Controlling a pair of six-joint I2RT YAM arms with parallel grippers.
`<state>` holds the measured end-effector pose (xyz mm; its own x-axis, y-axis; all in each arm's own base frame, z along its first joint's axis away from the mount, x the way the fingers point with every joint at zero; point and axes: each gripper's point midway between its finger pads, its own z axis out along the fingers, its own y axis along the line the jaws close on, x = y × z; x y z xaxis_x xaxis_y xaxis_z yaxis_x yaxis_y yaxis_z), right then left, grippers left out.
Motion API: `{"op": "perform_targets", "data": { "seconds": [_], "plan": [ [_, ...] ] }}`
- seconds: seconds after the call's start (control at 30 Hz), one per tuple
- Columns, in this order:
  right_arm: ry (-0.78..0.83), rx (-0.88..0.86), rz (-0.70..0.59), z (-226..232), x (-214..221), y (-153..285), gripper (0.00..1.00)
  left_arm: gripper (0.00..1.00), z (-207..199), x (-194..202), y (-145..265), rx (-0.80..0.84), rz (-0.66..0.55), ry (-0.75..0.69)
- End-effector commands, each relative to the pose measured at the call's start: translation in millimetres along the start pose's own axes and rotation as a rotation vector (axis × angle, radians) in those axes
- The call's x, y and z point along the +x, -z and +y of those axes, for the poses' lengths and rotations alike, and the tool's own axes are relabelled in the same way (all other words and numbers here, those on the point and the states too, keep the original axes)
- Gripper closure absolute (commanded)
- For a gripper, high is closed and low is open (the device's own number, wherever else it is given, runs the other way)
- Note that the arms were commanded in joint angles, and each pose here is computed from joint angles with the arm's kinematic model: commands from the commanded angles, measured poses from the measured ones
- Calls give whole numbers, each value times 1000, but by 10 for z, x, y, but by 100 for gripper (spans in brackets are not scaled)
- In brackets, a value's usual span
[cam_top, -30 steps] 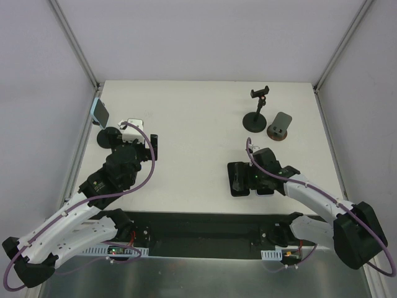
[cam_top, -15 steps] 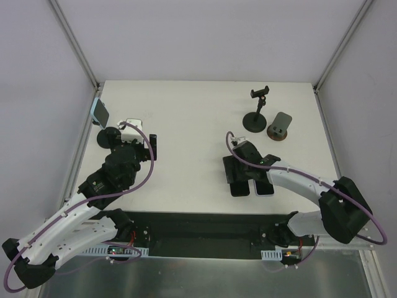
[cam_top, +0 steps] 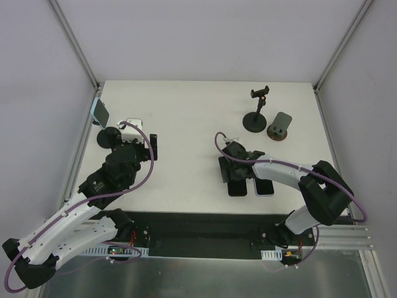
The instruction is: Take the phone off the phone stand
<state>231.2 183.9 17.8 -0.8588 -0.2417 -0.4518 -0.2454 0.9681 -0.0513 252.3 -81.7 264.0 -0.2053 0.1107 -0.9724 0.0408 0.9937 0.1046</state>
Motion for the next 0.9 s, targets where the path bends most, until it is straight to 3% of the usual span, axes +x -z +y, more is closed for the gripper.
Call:
{"op": "perform_targets", "data": {
  "seconds": [0.0,0.07,0.17,0.67,0.87],
  "plan": [
    [-6,39,2,-56,29,31,18,1,17,37,-13,-7,15,0],
    [3,61,-1,-112,41,36,29,1,13,46,-19,-5,20,-3],
    [15,88,-3,-182,54,54,33,1,3,56,-27,-3,24,-4],
    [-39,105,2,-405,139,69,34,1,-4,80,-54,0,39,1],
    [-46,62,-41,-334,10,153,28,1,-17,82,-57,7,42,4]
  ]
}}
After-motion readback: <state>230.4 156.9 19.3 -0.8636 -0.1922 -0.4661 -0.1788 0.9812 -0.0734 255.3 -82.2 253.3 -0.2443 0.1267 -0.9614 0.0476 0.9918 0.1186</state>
